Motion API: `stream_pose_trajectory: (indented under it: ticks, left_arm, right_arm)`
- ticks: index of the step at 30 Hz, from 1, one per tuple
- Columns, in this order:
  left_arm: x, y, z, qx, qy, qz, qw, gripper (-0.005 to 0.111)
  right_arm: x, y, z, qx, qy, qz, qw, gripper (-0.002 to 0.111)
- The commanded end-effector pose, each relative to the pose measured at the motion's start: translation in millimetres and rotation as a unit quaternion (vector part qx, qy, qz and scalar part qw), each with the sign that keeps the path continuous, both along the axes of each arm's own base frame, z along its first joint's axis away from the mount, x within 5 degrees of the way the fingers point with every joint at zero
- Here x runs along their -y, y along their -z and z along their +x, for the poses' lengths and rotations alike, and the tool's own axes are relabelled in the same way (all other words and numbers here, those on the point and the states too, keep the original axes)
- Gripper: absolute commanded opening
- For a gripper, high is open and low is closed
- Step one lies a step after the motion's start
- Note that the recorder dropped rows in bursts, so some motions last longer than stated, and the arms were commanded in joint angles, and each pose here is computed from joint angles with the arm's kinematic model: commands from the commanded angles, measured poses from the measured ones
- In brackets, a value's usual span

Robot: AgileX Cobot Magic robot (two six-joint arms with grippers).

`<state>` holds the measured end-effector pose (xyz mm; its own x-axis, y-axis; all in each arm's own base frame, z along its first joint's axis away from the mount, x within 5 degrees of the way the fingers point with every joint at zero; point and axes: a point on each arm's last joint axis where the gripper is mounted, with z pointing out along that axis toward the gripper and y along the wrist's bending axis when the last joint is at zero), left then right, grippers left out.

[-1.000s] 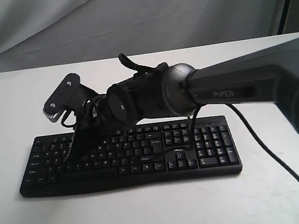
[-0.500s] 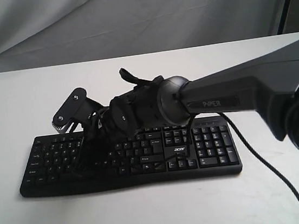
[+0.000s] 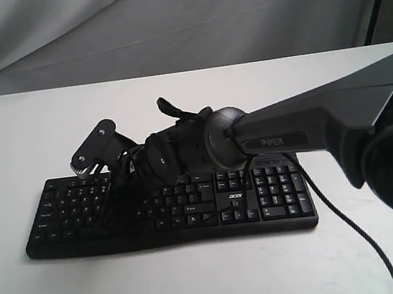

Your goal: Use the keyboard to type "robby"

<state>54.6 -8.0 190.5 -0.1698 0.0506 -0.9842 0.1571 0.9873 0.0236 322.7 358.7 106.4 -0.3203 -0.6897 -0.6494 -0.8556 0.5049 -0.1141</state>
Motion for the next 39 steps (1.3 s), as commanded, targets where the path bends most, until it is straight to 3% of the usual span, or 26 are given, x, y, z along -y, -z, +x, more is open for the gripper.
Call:
stream_pose_trajectory:
  ticks: [1, 6, 13, 18, 24, 29, 39]
  left_arm:
    - [0.3, 0.6, 0.0, 0.003, 0.003, 0.000, 1.000, 0.000]
    - [0.3, 0.6, 0.0, 0.003, 0.003, 0.000, 1.000, 0.000]
    - [0.3, 0.6, 0.0, 0.003, 0.003, 0.000, 1.000, 0.000]
    - [0.3, 0.6, 0.0, 0.003, 0.003, 0.000, 1.000, 0.000]
    - [0.3, 0.6, 0.0, 0.003, 0.003, 0.000, 1.000, 0.000]
    - [0.3, 0.6, 0.0, 0.003, 0.003, 0.000, 1.000, 0.000]
    - [0.3, 0.6, 0.0, 0.003, 0.003, 0.000, 1.000, 0.000]
  right_arm:
    - [-0.2, 3.3, 0.7, -0.002, -0.003, -0.005, 1.000, 0.000]
    - [-0.5, -1.3, 1.3, 0.004, -0.002, 0.001, 1.000, 0.000]
    - [11.8, -51.5, -5.6, 0.032, 0.000, 0.028, 0.999, 0.000]
    - [62.5, -107.4, -31.6, 0.066, 0.008, 0.038, 0.997, 0.000]
    - [151.4, -171.1, -91.3, 0.091, 0.070, 0.101, 0.988, 0.000]
    - [195.0, -172.7, -120.9, 0.146, 0.117, 0.159, 0.969, 0.000]
    - [211.5, -170.6, -136.8, 0.127, 0.173, 0.221, 0.951, 0.000]
